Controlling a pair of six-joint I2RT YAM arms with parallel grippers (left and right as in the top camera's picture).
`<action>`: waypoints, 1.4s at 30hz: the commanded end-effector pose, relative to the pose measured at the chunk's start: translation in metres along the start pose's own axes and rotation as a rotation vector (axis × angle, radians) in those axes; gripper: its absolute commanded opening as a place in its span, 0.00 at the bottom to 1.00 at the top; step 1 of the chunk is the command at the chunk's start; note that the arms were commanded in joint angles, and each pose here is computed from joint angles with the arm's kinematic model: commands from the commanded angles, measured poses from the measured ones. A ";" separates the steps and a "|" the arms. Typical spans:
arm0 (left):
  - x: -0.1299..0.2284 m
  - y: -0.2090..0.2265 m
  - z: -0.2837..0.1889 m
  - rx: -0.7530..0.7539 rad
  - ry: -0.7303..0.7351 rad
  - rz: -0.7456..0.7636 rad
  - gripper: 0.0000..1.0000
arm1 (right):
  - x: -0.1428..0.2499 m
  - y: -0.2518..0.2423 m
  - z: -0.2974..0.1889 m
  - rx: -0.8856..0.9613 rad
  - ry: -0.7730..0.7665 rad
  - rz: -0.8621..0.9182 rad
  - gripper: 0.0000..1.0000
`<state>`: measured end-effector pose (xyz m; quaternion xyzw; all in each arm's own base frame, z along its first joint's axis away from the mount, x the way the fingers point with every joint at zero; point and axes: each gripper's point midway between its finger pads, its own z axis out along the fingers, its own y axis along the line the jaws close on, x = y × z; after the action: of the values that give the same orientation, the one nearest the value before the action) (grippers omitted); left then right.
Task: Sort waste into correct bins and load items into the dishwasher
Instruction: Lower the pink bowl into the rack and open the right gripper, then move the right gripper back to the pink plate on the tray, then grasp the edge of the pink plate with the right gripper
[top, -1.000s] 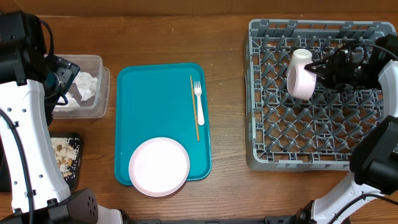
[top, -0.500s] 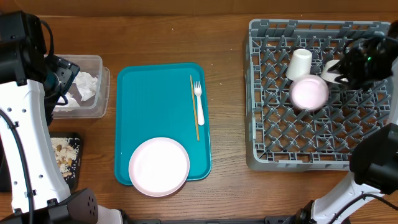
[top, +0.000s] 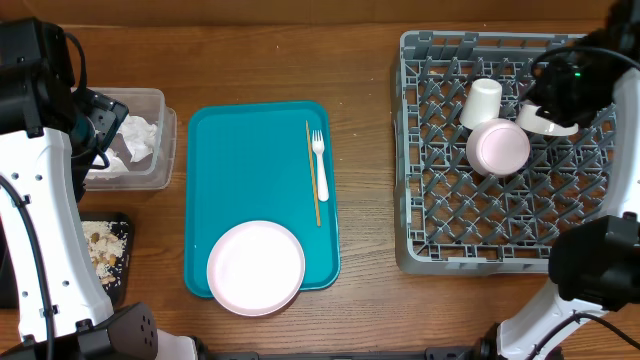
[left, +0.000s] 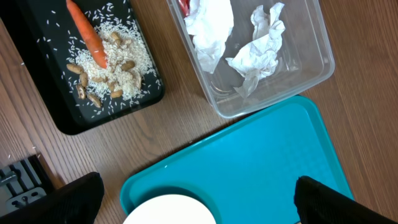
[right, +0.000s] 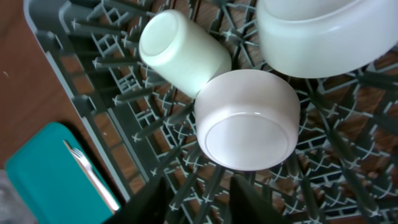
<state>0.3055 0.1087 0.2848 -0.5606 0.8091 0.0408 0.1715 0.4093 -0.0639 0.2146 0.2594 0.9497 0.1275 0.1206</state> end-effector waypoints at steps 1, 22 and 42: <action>-0.003 -0.001 0.001 -0.001 -0.005 -0.025 1.00 | 0.011 0.005 -0.001 0.052 -0.007 -0.039 0.23; -0.003 -0.001 0.000 -0.001 -0.005 -0.025 1.00 | 0.285 0.209 0.090 -0.089 0.410 -0.963 0.58; -0.003 -0.001 0.001 -0.001 -0.005 -0.025 1.00 | 0.396 0.178 0.179 -0.094 0.737 -0.990 0.50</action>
<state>0.3055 0.1087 0.2848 -0.5606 0.8091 0.0408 0.1715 0.2305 0.3192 0.0452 -0.2823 0.9377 0.1569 -0.1279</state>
